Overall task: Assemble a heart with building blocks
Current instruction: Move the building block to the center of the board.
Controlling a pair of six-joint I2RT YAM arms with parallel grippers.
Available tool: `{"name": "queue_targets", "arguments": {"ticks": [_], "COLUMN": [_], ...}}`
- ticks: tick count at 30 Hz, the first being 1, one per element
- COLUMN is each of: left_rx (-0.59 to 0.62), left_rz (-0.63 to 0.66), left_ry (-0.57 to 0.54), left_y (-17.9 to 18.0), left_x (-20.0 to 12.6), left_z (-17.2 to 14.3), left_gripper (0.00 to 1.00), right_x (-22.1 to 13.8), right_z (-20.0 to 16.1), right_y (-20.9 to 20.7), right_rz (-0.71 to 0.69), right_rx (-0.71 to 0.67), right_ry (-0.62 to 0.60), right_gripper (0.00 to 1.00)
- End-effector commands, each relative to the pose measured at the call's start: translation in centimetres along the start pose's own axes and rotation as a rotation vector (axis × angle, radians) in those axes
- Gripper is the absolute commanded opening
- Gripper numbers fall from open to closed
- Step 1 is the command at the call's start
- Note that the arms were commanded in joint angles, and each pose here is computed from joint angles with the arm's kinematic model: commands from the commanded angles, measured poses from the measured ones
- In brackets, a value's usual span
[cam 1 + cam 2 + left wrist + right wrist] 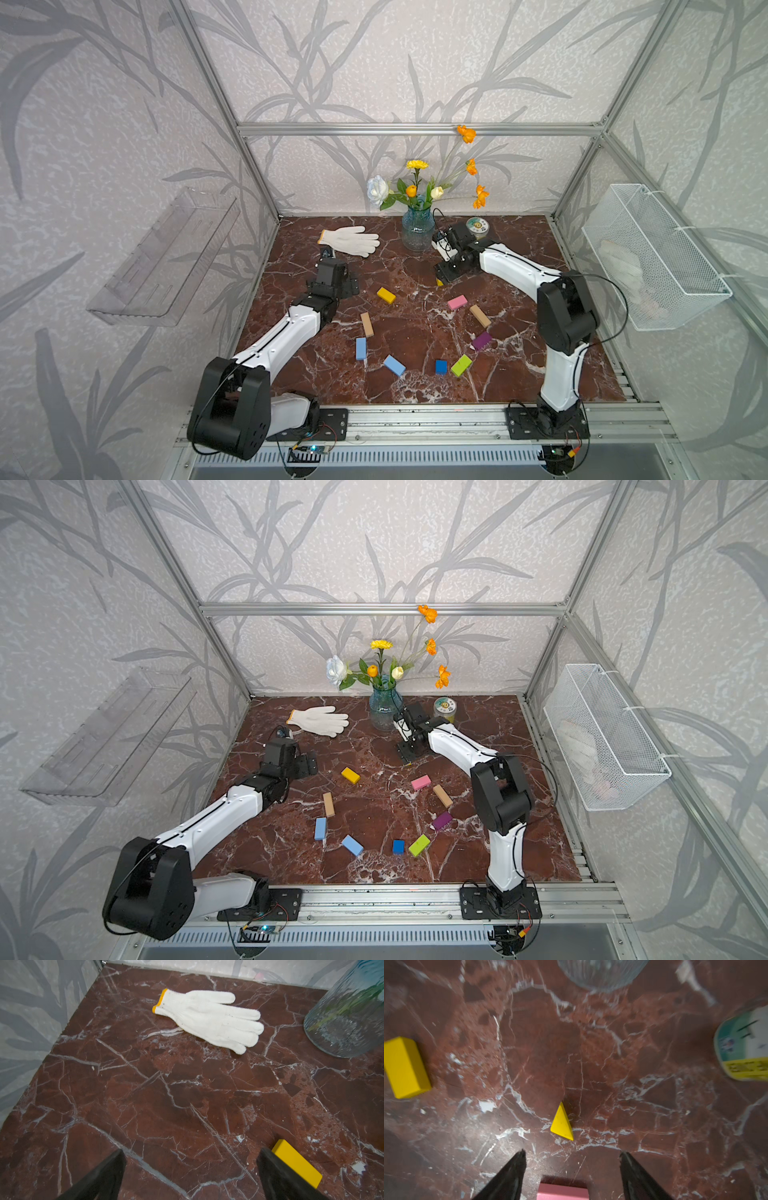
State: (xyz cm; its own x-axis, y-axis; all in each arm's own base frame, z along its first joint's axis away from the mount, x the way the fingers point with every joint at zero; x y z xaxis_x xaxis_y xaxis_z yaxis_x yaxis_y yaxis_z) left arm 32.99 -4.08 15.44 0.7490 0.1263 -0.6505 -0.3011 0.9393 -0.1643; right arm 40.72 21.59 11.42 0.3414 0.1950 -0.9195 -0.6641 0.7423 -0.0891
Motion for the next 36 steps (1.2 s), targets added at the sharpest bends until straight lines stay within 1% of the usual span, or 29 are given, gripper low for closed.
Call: {"name": "queue_targets", "arguments": {"ticks": [1,6,19,28,34,36], "left_rx": [-0.028,-0.011,0.017,0.026,0.025,0.026], "left_rz": [0.006,0.018,0.046,0.062,0.068,0.072], "left_ry": [0.023,0.033,0.036,0.031,0.031,0.031], "left_y": [-0.4,-0.4,-0.2,0.0,0.1,0.2], "left_x": [-0.5,-0.5,0.1,0.2,0.2,0.3], "left_z": [0.4,0.1,0.0,0.1,-0.1,-0.1], "left_gripper": [1.00,1.00,1.00,1.00,1.00,1.00], "right_x": [-0.6,0.6,3.0,4.5,4.9,5.1], "right_z": [-1.6,-1.0,0.1,0.6,0.2,0.0], "right_y": [-0.2,-0.3,1.5,1.3,1.2,1.2], "right_rz": [0.010,0.032,0.099,0.096,0.083,0.083], "right_rx": [-0.049,-0.048,-0.052,-0.025,-0.028,-0.026], "right_ry": [0.149,0.181,0.211,0.261,0.294,0.299], "right_gripper": [0.71,0.71,0.69,0.59,0.56,0.54]}}
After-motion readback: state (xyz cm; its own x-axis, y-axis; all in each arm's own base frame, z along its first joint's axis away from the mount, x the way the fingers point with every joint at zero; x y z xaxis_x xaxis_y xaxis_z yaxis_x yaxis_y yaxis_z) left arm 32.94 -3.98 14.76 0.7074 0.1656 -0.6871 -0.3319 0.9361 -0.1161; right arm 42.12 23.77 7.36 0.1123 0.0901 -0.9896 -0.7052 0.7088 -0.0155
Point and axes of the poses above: each gripper's point midway between its finger pads, its own x axis out along the fingers, its own y axis along the line the jaws close on, z = x × y, the point moved 4 cm from there along -x, back along the fingers, and after that the axes turned 10 degrees about -x, right-handed, at the moved point
